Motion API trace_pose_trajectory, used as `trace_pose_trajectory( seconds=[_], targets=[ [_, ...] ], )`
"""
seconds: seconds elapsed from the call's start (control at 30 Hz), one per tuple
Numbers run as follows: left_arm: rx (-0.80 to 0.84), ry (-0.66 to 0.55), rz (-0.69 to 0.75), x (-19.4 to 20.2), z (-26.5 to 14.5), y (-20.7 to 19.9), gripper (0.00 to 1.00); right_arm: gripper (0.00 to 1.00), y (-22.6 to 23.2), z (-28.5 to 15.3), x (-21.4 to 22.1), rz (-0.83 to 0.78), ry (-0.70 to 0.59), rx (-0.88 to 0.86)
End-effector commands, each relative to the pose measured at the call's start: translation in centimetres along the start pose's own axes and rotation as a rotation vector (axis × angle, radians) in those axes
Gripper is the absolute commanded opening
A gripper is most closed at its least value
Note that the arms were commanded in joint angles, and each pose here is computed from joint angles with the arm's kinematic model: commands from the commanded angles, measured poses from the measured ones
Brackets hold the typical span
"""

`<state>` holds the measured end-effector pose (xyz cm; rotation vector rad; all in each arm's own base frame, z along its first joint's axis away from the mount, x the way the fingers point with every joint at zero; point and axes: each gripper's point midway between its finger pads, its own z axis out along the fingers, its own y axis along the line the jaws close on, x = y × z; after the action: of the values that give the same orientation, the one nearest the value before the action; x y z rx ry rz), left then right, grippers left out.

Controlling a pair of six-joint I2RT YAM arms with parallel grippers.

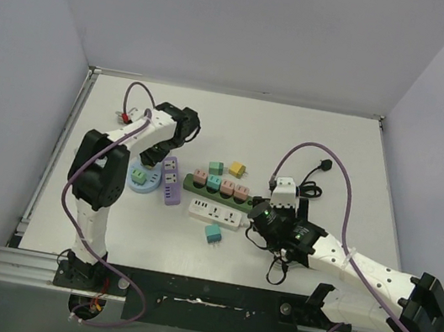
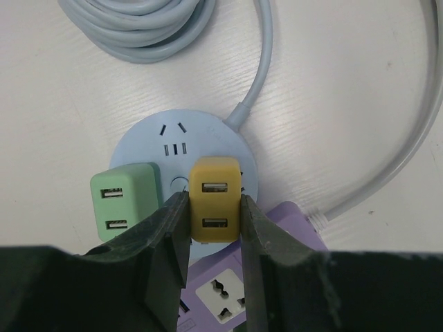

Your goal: Insert the plug

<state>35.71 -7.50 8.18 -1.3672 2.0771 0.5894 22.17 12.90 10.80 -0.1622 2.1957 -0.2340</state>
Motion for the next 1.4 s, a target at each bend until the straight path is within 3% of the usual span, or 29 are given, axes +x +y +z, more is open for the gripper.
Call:
trace_pose_trajectory(
  seconds=[0.0, 0.27, 0.47, 0.63, 0.83, 1.2, 1.27, 1.37],
  targets=[
    [-0.078, 0.006, 0.009, 2.1, 1.2, 0.6, 0.04, 0.87, -0.2, -0.2, -1.3, 0.056, -0.046, -0.003],
    [-0.125, 0.036, 0.014, 4.8, 2.3, 1.7, 0.01, 0.87, -0.1, -0.4, -1.8, 0.051, -0.056, -0.014],
    [-0.130, 0.172, -0.037, 7.7, 3.6, 3.3, 0.00, 0.87, 0.3, -0.5, -2.4, 0.047, -0.062, -0.040],
    [-0.158, 0.168, -0.005, 8.0, 4.3, 4.0, 0.00, 0.87, 0.7, -0.5, -2.5, 0.042, -0.059, -0.054],
    [-0.166, 0.347, -0.055, 12.4, 5.7, 5.5, 0.00, 0.87, 1.1, -0.5, -2.9, 0.038, -0.052, -0.057],
    [-0.160, 0.418, -0.032, 10.8, 6.5, 5.5, 0.00, 0.87, 1.8, -0.7, -3.7, 0.037, -0.039, -0.072],
    [-0.140, 0.406, -0.030, 9.8, 6.0, 5.0, 0.05, 0.87, 2.1, -0.9, -3.9, 0.038, -0.037, -0.087],
    [-0.098, 0.365, -0.020, 7.8, 4.9, 4.0, 0.32, 0.88, 2.8, -1.3, -4.4, 0.041, -0.035, -0.124]
  ],
)
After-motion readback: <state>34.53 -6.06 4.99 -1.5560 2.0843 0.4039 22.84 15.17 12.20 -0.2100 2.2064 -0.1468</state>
